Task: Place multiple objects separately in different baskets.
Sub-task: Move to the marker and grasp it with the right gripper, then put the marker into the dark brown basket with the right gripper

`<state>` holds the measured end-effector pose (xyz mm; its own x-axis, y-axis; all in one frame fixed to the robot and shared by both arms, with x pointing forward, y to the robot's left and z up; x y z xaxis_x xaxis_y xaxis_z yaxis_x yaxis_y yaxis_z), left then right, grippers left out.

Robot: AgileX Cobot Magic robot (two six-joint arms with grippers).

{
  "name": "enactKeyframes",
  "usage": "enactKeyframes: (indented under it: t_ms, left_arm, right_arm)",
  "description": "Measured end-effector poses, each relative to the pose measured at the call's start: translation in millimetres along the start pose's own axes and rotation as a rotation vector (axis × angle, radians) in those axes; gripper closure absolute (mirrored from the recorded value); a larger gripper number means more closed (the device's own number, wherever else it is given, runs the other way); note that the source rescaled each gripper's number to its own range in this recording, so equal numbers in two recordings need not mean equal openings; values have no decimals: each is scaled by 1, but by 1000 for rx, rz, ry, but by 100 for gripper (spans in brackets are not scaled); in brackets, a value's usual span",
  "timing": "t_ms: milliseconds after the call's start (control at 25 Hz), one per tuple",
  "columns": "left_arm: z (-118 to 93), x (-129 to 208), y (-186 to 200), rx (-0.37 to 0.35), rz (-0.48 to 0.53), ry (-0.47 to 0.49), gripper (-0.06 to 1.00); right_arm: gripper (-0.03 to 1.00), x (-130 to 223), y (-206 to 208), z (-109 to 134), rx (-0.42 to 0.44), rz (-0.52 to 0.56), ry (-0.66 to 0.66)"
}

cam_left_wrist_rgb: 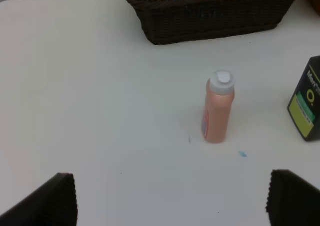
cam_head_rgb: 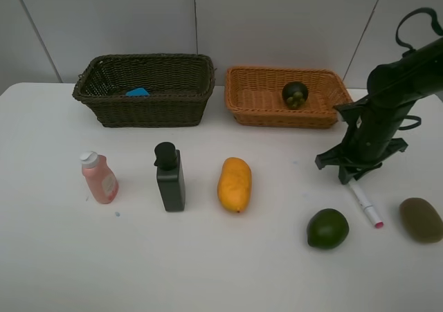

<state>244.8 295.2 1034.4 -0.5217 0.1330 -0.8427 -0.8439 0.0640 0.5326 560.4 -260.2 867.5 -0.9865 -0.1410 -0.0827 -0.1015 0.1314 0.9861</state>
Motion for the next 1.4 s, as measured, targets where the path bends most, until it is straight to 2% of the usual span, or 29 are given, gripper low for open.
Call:
enactKeyframes:
  t_ms: [440,640,920,1400]
  left_arm:
    - [0,0,0,0,0,0,-5]
    - [0,0,0,0,0,0,-5]
    - [0,0,0,0,0,0,-5]
    - [0,0,0,0,0,0,-5]
  right_arm:
    - [97,-7,55,-8,8,-184,-3]
    - [97,-12,75,2,-13,-290,23]
    - [97,-36,110,33,-41,-423,114]
    - [97,-92,203,105,-135,-758,293]
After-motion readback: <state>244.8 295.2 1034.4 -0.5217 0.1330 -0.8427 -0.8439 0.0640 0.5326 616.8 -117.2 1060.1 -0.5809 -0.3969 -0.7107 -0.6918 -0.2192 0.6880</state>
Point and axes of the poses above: a point on each arm's last joint axis where the gripper is mounted, y pointing back along that axis away from the gripper, z along the wrist's bending axis when the last joint is at zero, x = y × z, the point moved 2 cm from there along -y, pointing out along that axis toward the gripper, and after that the axes turned 2 degrees about -y, right-handed, at the moved point
